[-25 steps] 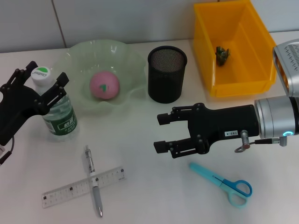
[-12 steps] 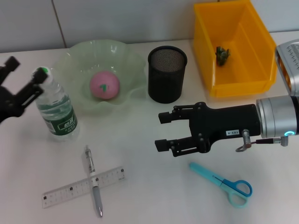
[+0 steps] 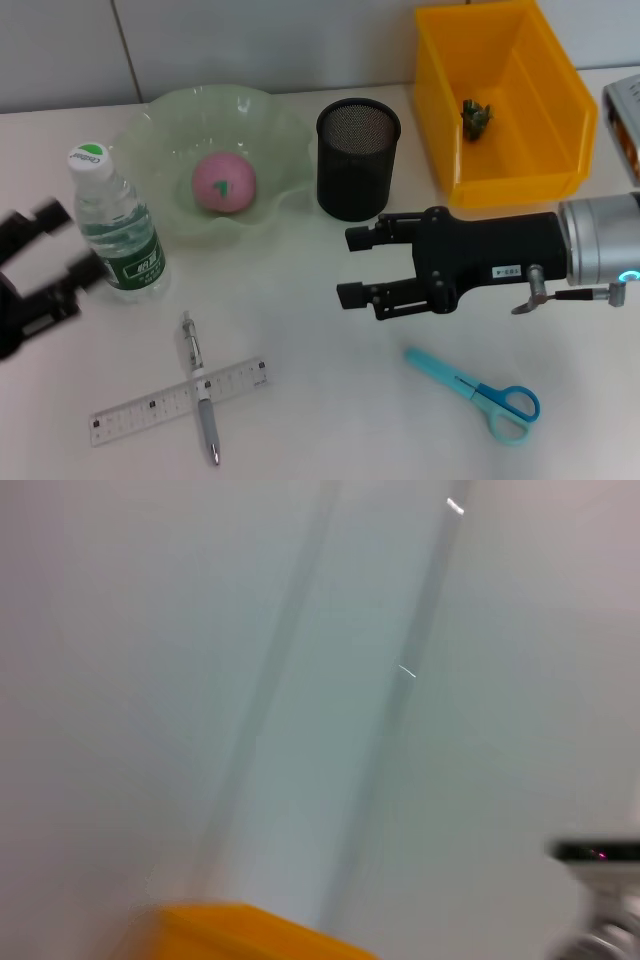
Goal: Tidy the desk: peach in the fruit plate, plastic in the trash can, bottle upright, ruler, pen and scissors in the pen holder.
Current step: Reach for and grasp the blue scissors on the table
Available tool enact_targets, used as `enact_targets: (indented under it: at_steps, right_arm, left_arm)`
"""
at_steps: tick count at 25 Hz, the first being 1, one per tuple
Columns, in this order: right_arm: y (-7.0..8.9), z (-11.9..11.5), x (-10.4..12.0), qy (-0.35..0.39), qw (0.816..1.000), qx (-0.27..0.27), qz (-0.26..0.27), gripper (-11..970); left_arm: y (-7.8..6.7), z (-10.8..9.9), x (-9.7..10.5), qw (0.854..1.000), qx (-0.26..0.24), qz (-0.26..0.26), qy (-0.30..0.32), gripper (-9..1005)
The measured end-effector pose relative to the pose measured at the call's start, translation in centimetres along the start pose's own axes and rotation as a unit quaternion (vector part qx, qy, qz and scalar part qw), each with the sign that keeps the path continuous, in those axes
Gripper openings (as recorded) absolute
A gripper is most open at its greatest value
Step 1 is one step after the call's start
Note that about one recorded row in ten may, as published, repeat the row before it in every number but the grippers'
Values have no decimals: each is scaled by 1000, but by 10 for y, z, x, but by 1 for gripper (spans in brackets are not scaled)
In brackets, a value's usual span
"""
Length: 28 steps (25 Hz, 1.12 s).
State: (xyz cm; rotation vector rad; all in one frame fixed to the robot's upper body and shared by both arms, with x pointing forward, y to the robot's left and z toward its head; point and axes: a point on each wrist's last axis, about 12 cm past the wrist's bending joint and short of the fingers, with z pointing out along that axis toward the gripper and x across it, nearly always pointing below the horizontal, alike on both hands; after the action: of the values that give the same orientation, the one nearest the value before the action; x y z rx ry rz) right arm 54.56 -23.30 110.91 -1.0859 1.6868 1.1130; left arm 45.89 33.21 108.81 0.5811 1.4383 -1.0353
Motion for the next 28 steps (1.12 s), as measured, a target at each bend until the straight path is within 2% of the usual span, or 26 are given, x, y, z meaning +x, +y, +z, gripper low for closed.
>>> enact_targets:
  at_steps: [4,5,8,9,10,14,16,18,19,20,24,28]
  right_arm:
    - [0,-8,-2,-13,1000,3,9,774]
    - [0,-8,-2,-13,1000,3,9,774]
    - [0,-13,-3,-12,1000,10,15,774]
    - [1,-17,-4,-7,1000,15,22,774]
    - [1,-17,-4,-7,1000,15,22,774]
    - [2,-25,-10,27,999,22,38,774]
    - [3,-26,-13,40,998,22,42,774]
    - [5,-27,-18,71,996,22,55,774]
    - [7,-28,-25,110,991,25,78,774]
    - [7,-28,-25,110,991,25,78,774]
    - [14,-23,-49,219,968,49,112,774]
    - [21,-7,-74,346,924,100,129,774]
  left_arm:
    - [-6,18,-7,993,87,-11,78,859]
    - [-6,18,-7,993,87,-11,78,859]
    - [-8,34,-8,983,134,-3,122,858]
    - [-9,44,-8,976,158,5,149,858]
    - [-9,44,-8,976,158,5,149,858]
    - [-7,66,-2,956,193,25,221,857]
    - [-7,69,-2,953,197,27,228,857]
    - [-6,74,-1,950,200,32,236,857]
    - [-6,76,-1,950,199,34,239,857]
    - [-5,77,0,949,198,36,241,857]
    - [-4,79,0,949,195,42,245,856]
    - [-2,80,0,950,188,46,246,855]
